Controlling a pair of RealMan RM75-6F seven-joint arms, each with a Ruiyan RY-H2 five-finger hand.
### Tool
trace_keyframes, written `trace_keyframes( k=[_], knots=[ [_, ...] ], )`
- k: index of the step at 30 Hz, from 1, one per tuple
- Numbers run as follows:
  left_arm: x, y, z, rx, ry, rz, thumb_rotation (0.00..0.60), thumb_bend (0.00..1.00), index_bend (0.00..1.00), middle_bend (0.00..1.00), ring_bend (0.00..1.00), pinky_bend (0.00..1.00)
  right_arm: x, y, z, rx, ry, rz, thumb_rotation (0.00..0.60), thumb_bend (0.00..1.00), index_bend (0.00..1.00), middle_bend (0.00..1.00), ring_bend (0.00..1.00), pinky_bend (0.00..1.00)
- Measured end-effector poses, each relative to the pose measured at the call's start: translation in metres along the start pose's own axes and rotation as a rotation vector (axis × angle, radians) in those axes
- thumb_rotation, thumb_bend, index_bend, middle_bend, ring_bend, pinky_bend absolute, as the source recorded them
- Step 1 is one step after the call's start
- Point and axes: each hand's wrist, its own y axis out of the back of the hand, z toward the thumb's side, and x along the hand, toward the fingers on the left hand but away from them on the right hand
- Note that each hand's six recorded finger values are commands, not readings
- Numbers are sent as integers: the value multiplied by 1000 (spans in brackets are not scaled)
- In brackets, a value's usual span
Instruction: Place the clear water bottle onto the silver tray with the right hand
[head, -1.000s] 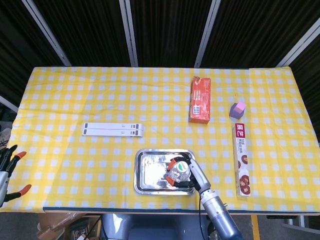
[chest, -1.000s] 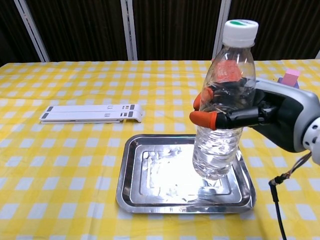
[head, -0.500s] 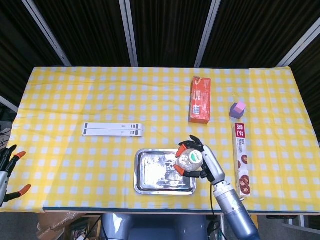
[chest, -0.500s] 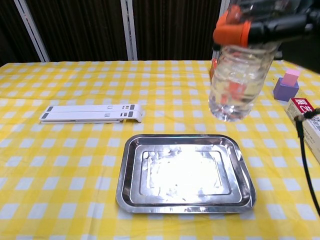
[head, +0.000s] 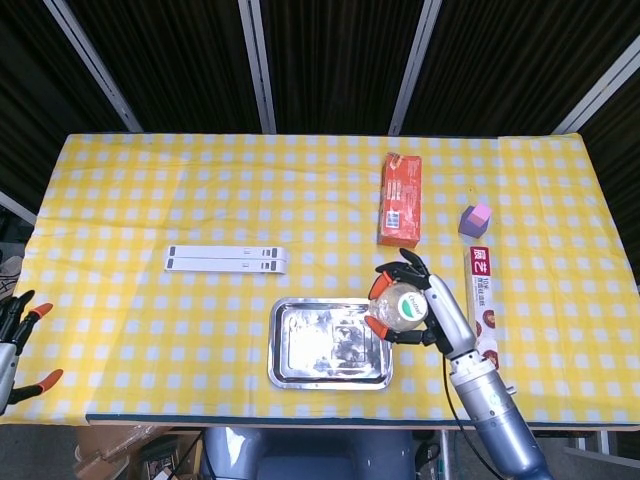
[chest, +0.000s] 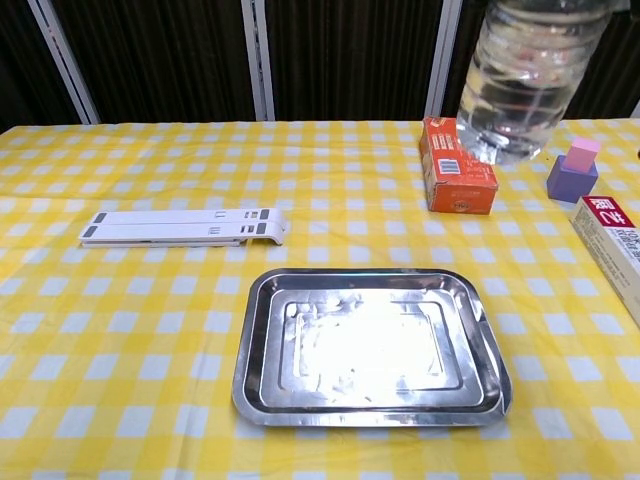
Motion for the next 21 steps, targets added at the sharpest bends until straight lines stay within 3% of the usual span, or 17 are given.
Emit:
trace_keyframes(
  k=[11,15,21],
  knots=[
    [0,1,-1,0,5,3,600,201,149,0,0,0,7,-36,-75,-87,-181,72,600,605,797,585,275,0],
    [1,1,-1,-2,7,4,600,201,149,0,0,0,12,-53,-99,-129,-205,98,600,605,800,586,275,0],
    [0,1,-1,-6,4,4,600,201,149,0,0,0,14,-51,-93,-133,-180,97,600,605,810,598,276,0]
  ],
)
